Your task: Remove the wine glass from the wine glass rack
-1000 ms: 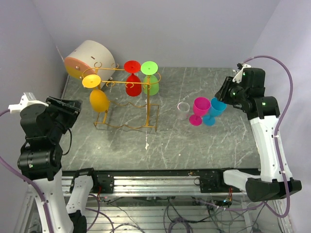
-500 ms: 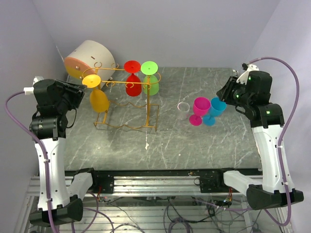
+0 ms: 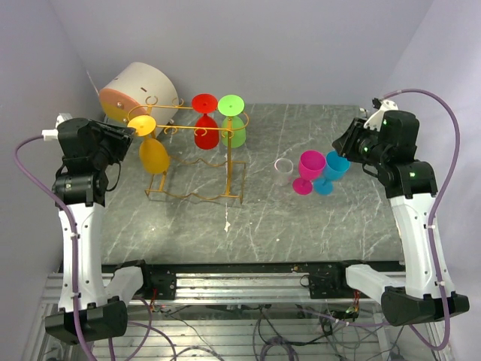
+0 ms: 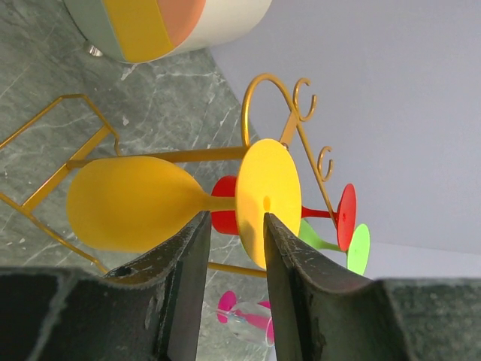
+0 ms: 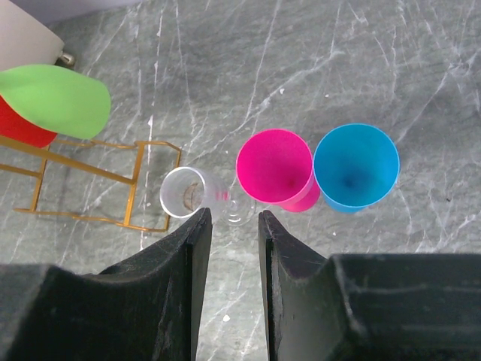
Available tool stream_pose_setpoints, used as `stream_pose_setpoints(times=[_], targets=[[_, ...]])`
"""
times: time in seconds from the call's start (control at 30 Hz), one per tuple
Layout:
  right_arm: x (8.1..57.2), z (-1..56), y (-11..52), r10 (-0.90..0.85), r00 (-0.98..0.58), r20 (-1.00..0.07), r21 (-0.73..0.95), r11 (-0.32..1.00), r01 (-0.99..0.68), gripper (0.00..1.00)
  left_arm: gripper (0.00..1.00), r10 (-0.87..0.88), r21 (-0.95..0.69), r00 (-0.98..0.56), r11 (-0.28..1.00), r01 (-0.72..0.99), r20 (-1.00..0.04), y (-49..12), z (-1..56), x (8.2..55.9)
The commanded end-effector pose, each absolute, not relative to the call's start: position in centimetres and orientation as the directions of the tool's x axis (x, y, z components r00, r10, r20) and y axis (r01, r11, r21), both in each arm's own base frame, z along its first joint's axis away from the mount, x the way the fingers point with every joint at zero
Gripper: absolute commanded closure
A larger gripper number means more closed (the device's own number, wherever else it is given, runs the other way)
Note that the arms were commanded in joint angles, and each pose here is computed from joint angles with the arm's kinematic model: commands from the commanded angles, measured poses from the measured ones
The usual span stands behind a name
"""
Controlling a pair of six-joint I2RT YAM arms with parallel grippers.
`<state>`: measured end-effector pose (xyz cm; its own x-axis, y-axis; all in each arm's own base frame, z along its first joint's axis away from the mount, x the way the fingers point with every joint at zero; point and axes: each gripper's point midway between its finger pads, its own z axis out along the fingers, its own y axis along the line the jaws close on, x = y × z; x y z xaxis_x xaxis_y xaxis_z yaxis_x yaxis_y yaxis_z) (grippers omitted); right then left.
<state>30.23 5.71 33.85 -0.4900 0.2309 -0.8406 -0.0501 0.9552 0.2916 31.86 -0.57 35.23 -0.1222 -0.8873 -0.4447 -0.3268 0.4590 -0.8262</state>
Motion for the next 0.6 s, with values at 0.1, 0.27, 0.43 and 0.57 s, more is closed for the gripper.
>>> stream_pose_setpoints(times=[0.1,0.27,0.43,0.57], targets=[[30.3,34.0,5.9,0.224,-0.472,-0.853,0.29,0.955,-0.07,0.69,0.58,-0.878,-0.831,-0.1,0.475,-0.288,-0.467,-0.3,35.4,33.3],[30.3,33.6,5.9,0.225,-0.476,-0.85,0.291,0.954,-0.069,0.69,0.65,-0.885,-0.844,-0.084,0.463,-0.27,-0.458,-0.2,35.5,33.8],[30.4,33.1,5.9,0.228,-0.482,-0.846,0.293,0.954,-0.065,0.69,0.78,-0.887,-0.851,-0.081,0.46,-0.252,-0.455,-0.4,36.0,33.9],[30.5,33.1,5.9,0.233,-0.48,-0.846,0.297,0.953,-0.062,0.69,0.84,-0.884,-0.85,-0.074,0.465,-0.248,-0.462,-0.3,36.8,33.7]])
